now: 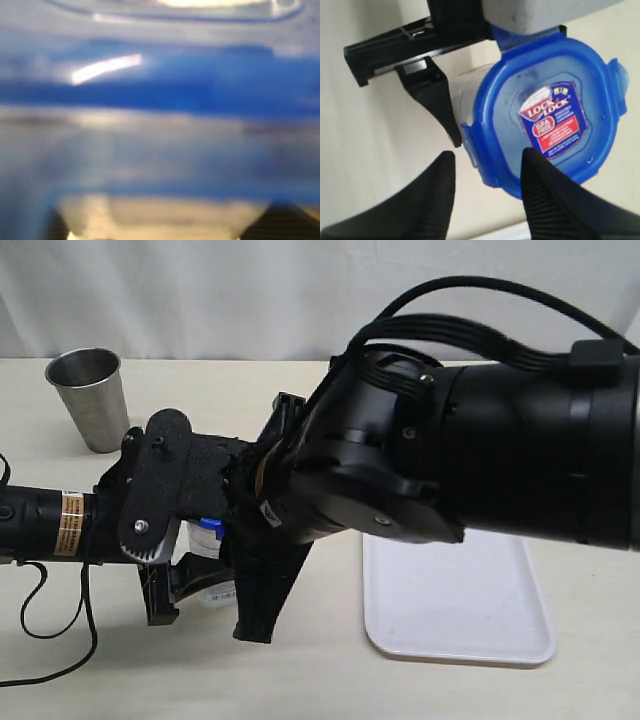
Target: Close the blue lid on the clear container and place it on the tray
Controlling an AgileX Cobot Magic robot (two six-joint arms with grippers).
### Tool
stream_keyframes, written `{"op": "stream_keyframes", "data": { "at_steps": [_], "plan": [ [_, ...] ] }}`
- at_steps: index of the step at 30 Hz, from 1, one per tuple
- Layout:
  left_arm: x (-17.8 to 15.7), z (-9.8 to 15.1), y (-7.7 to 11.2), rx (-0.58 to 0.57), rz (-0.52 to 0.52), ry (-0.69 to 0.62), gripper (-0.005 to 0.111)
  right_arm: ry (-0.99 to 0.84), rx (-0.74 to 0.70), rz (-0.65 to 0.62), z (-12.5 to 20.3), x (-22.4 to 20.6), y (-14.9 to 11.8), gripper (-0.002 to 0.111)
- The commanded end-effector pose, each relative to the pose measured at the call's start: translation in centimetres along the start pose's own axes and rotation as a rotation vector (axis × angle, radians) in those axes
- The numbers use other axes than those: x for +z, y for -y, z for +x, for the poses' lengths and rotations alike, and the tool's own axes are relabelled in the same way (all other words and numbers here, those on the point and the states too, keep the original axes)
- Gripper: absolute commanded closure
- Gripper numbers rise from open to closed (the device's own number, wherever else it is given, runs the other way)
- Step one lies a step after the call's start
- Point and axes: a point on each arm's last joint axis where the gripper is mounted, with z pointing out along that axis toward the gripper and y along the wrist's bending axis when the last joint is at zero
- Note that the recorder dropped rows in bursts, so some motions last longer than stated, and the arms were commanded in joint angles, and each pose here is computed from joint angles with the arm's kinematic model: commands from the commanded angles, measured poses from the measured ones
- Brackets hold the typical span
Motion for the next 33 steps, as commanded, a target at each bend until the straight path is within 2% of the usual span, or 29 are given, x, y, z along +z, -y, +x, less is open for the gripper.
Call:
{"op": "stream_keyframes", "data": {
  "at_steps": [1,5,11,14,16,19,24,27,31,33],
  "plan": [
    [0.0,-0.7,0.0,-0.008,0.002,0.037,0.107,0.064,0.198,0.022,-0.7,-1.2,1.6,0.068],
    [0.0,-0.7,0.0,-0.008,0.002,0.037,0.107,0.126,0.353,0.05,-1.2,-2.3,3.5,0.07],
    [0.0,-0.7,0.2,0.014,0.019,0.041,0.107,0.127,0.503,0.01,-0.5,-2.0,4.9,0.091],
    [0.0,-0.8,0.3,0.169,0.032,0.058,0.107,0.094,0.555,-0.03,0.4,-2.1,6.0,0.086],
    [0.0,-0.9,0.1,0.259,0.007,0.065,0.107,0.057,0.566,-0.063,1.0,-2.5,6.8,0.078],
    [0.0,-1.0,0.1,0.422,-0.009,0.077,0.107,-0.001,0.47,-0.138,1.5,-3.2,7.2,0.071],
    [0.0,-1.0,0.1,0.647,-0.018,0.075,0.107,0.022,0.072,-0.274,1.3,-3.9,6.2,0.07],
    [0.0,-1.0,0.0,0.696,-0.027,0.07,0.107,0.067,0.034,-0.272,0.9,-3.6,6.2,0.07],
    [0.0,-1.0,0.0,0.695,-0.029,0.07,0.107,0.108,0.0,-0.245,0.4,-2.9,6.4,0.061],
    [0.0,-1.0,0.0,0.695,-0.029,0.07,0.107,0.126,0.01,-0.263,0.2,-2.4,6.3,0.06]
  ]
}}
